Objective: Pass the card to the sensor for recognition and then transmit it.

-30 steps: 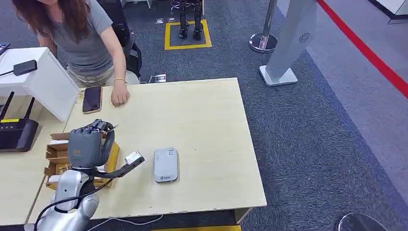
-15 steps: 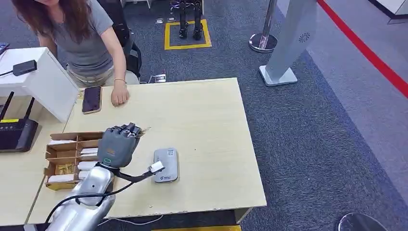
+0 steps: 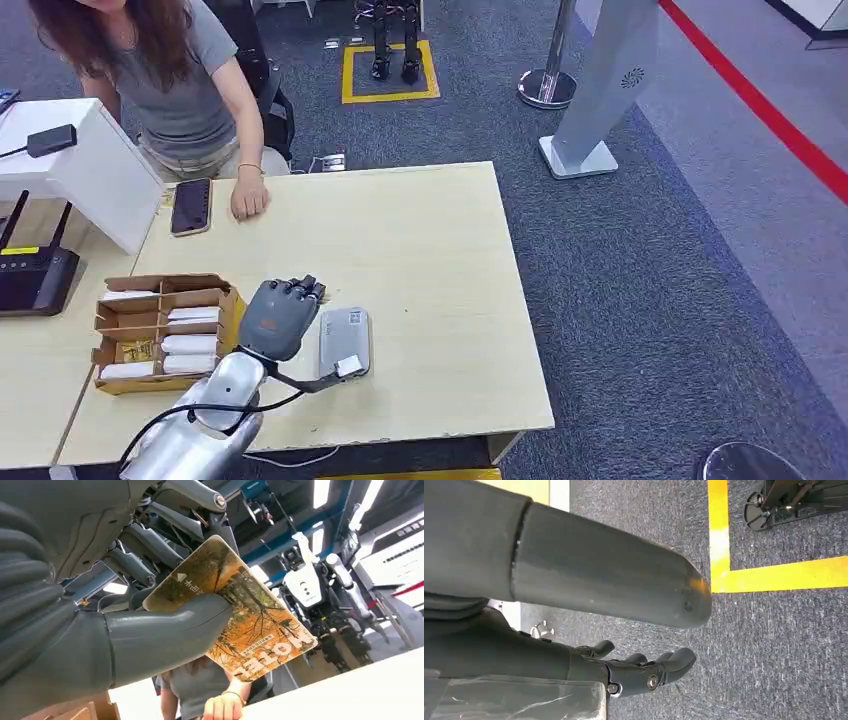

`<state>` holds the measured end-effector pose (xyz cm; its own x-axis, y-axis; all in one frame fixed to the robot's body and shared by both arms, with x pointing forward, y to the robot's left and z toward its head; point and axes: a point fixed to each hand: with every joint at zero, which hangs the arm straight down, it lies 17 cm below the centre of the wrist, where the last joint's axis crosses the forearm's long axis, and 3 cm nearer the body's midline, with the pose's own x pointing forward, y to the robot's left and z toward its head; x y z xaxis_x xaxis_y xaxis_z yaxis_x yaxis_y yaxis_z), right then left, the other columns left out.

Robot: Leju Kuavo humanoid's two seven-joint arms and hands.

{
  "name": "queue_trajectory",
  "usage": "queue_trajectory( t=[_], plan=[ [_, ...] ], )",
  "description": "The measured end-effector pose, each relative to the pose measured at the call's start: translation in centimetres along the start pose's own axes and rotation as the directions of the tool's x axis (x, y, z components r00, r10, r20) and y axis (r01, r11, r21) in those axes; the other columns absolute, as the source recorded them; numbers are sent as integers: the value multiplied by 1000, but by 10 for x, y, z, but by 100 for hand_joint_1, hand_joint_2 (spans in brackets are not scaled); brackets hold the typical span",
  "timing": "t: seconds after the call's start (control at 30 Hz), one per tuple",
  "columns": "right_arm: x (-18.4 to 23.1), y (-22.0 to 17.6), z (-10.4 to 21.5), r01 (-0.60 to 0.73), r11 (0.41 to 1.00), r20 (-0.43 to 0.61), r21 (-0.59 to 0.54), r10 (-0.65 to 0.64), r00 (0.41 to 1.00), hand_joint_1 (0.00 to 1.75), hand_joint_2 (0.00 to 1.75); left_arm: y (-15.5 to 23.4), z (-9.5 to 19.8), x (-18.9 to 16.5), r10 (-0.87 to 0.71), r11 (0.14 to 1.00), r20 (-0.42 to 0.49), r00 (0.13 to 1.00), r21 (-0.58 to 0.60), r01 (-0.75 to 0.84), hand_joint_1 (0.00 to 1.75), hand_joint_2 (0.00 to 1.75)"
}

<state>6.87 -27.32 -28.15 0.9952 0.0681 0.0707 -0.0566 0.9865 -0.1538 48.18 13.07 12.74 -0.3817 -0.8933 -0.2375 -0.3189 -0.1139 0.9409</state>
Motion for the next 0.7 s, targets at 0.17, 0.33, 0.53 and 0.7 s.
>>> queue_trajectory(
  t=[0.17, 0.33, 0.53, 0.7],
  plan=[
    [0, 0, 0, 0, 1000, 0, 0, 0, 1000, 0, 0, -6, 1, 4, -5, 1000, 11, 1000, -16, 5, 175, 175],
    [0, 0, 0, 5, 1000, -2, 0, -5, 1000, 0, 0, -11, 1, 9, -3, 999, 18, 1000, -36, 4, 175, 175],
    [0, 0, 0, 14, 1000, 0, 0, -14, 1000, 0, 0, -15, 2, 28, 5, 999, 53, 999, -53, -2, 175, 175],
    [1, 0, 0, 16, 1000, 3, -1, -16, 1000, 0, 0, -17, 4, 44, 10, 998, 87, 996, -61, -5, 175, 175]
  ],
)
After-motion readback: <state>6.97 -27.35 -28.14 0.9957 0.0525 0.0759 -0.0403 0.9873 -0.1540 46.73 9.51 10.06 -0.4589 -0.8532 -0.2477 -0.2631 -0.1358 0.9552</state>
